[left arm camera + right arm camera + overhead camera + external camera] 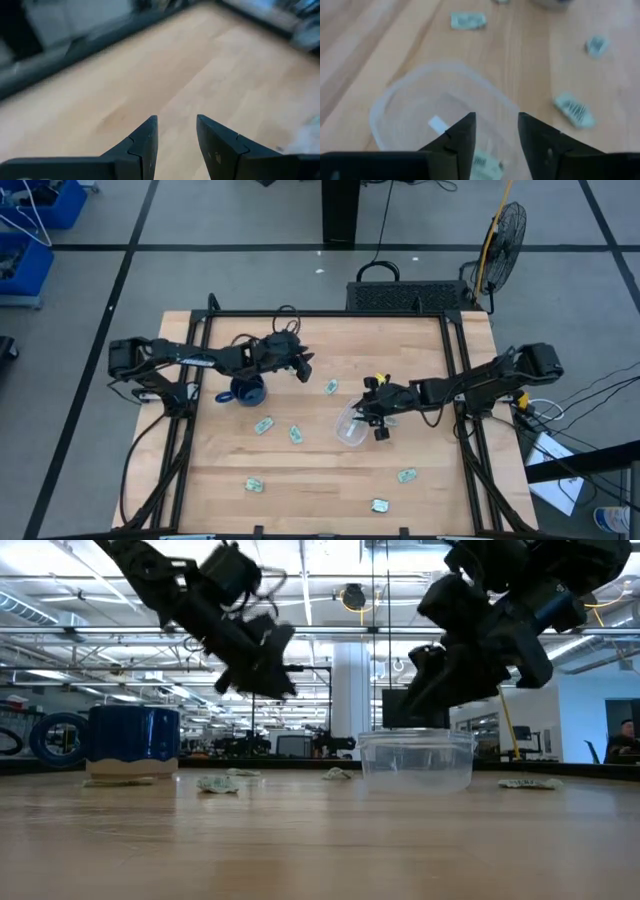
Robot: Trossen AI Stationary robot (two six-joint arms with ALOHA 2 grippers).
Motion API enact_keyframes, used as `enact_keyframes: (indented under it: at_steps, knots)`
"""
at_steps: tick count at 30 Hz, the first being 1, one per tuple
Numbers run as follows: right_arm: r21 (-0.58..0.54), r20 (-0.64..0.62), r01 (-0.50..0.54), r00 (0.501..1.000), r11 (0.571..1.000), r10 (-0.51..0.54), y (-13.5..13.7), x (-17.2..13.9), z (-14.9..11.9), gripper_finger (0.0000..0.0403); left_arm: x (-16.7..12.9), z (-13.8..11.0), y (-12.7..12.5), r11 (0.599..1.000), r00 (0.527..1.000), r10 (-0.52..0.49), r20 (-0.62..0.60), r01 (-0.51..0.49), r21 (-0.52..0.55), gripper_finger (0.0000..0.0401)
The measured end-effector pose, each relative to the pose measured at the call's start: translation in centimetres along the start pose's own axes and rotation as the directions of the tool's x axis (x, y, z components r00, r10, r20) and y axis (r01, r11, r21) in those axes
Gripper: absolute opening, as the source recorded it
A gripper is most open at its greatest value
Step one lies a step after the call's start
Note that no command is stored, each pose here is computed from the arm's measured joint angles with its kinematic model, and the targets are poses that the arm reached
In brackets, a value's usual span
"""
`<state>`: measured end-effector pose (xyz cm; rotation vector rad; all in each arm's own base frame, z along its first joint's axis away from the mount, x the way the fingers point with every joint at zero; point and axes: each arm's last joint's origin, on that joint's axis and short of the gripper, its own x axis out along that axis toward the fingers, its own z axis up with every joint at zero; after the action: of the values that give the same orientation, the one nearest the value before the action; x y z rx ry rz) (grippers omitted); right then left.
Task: Pick and place Stevia / Truvia into bins
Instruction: Put the stevia packet into the transparent container
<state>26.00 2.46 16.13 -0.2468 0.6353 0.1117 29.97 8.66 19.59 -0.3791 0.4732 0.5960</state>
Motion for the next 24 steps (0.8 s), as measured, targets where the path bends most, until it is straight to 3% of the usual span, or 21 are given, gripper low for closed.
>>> enact_keyframes:
  at_steps: [9,12,17,20,24]
  knots:
    - [-0.168,0.181,0.08,0.982,0.983,-0.049,-0.7,-0.8,1.9,0.016,4.1,-3.3,3.1,0.988,0.974,0.131,-0.184,-0.143,-0.053,0.014]
    - [-0.208,0.218,0.117,0.973,0.971,-0.071,-1.2,-1.2,2.3,0.016,3.9,-3.4,4.0,0.982,0.959,0.138,-0.246,-0.165,-0.095,0.014]
    - [-0.213,0.274,0.174,0.955,0.962,-0.112,-2.2,-1.7,2.8,0.016,2.5,-2.6,5.1,0.98,0.942,0.176,-0.285,-0.196,-0.044,0.014]
    - [-0.239,0.267,0.198,0.955,0.951,-0.132,-2.8,-1.8,2.6,0.016,1.9,-2.4,5.7,0.982,0.932,0.123,-0.34,-0.163,-0.093,0.014]
    - [-0.285,0.267,0.237,0.95,0.929,-0.16,-3.6,-1.8,2.5,0.016,1.6,-3.3,6.2,0.969,0.888,0.18,-0.424,-0.235,-0.082,0.014]
